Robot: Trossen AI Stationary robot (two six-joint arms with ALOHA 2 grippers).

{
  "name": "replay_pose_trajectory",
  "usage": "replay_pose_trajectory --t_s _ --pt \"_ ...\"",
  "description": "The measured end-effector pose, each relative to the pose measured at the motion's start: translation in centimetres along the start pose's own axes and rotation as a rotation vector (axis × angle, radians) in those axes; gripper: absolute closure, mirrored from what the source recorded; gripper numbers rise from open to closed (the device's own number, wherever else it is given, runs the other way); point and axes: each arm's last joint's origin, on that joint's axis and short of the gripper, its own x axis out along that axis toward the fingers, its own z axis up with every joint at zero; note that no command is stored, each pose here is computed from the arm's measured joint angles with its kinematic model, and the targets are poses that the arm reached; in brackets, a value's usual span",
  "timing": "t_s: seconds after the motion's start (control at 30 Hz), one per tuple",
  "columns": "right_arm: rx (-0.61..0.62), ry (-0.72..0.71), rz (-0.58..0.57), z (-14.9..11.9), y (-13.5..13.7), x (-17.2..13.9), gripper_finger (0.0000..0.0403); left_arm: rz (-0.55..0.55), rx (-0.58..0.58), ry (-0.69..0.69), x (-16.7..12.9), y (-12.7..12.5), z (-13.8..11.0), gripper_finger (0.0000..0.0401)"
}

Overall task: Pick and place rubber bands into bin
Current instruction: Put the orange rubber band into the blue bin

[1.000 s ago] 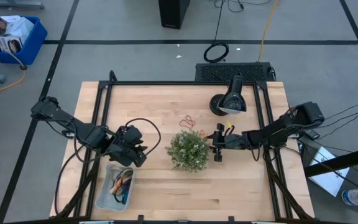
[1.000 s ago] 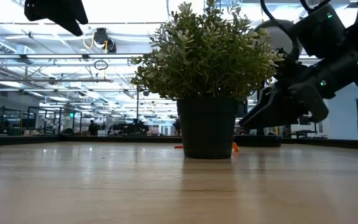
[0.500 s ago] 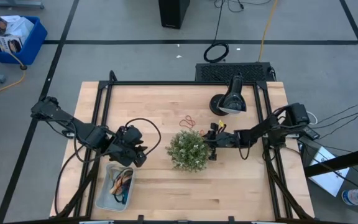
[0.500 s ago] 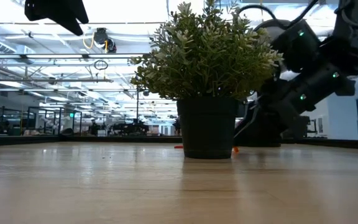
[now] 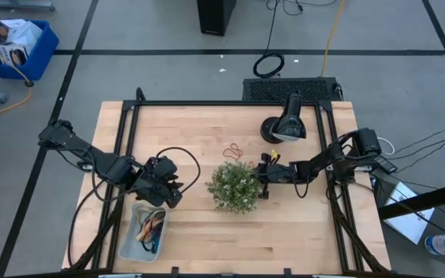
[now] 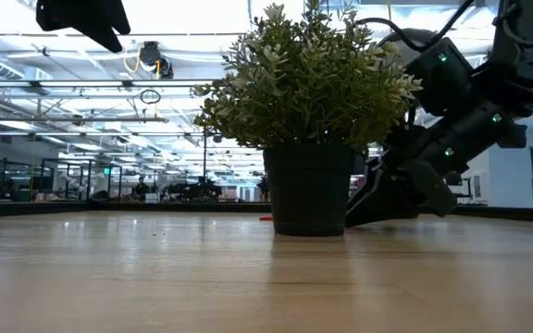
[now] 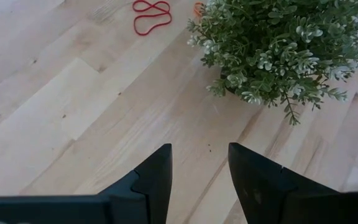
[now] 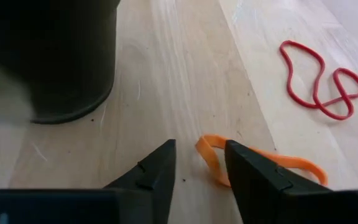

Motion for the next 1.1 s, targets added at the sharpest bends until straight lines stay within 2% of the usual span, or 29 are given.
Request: replay_pose_trajectory --t_s 0.4,0.73,1.1 --pt "-0.005 0.013 -0.029 -0.2 -0.1 0.0 0.0396 0.0 0.001 0.0 0.0 0.0 0.0 0.0238" --pt "-0.01 0.037 -0.024 0.2 0.0 -0.9 0.0401 -0.012 -0.006 -0.007 0.0 -0.1 0.1 0.0238" --pt "0.018 0.208 0.027 0.9 0.2 -6.8 0.0402 -0.04 0.005 -0.023 0.0 -0.4 0.2 0.0238"
